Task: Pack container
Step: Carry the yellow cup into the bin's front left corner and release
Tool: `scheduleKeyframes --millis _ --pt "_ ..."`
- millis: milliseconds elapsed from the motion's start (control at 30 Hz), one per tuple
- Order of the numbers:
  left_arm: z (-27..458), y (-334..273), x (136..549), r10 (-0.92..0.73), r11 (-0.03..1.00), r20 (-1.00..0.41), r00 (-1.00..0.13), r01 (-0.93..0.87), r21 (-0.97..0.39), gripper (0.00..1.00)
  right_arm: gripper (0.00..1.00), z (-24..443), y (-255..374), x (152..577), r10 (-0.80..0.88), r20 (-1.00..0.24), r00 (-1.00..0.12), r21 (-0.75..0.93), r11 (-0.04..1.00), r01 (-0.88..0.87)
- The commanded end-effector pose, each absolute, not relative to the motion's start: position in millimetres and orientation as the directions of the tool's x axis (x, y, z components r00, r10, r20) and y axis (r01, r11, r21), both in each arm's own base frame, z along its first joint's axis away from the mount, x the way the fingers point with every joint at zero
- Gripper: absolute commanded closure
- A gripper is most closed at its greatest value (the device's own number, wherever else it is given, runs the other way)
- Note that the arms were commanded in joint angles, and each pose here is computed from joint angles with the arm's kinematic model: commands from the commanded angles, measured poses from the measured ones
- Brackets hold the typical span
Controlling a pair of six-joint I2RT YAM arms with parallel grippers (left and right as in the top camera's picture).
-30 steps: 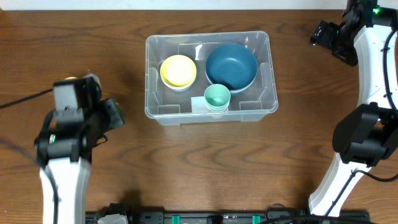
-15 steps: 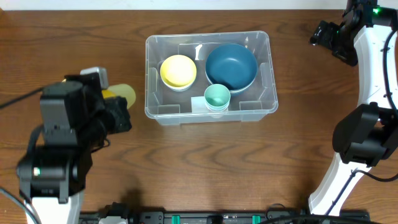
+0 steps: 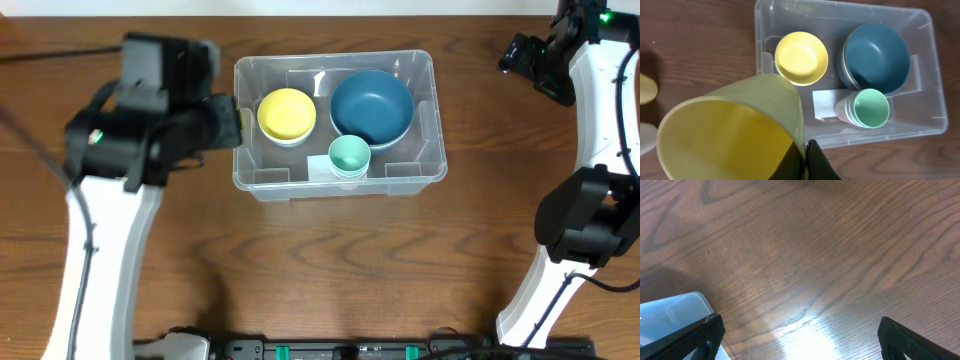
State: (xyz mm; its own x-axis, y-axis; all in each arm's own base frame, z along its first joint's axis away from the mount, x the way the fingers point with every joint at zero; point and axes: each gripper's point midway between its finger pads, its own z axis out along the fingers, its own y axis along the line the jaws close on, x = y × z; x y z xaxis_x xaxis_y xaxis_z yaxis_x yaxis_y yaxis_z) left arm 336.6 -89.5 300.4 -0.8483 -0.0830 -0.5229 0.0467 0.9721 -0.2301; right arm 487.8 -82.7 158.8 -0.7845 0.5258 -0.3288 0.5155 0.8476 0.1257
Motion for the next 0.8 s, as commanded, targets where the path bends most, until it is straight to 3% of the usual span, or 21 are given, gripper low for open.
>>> scheduleKeyframes --millis 0,367,767 --pt "289 -96 350 -0.01 0.984 -0.511 -0.859 0.081 -0.156 0.94 0.01 162 -79 489 0.531 -0.332 -0.78 0.135 0.845 0.517" --pt "210 -118 360 0.093 0.989 -0.281 -0.955 0.121 -0.086 0.94 0.01 162 -79 489 0.53 -0.332 -0.78 0.135 0.845 0.517" --pt "172 -150 349 0.19 0.977 -0.171 -0.967 0.203 -0.064 0.95 0.01 162 -73 490 0.522 -0.332 -0.786 0.135 0.851 0.508"
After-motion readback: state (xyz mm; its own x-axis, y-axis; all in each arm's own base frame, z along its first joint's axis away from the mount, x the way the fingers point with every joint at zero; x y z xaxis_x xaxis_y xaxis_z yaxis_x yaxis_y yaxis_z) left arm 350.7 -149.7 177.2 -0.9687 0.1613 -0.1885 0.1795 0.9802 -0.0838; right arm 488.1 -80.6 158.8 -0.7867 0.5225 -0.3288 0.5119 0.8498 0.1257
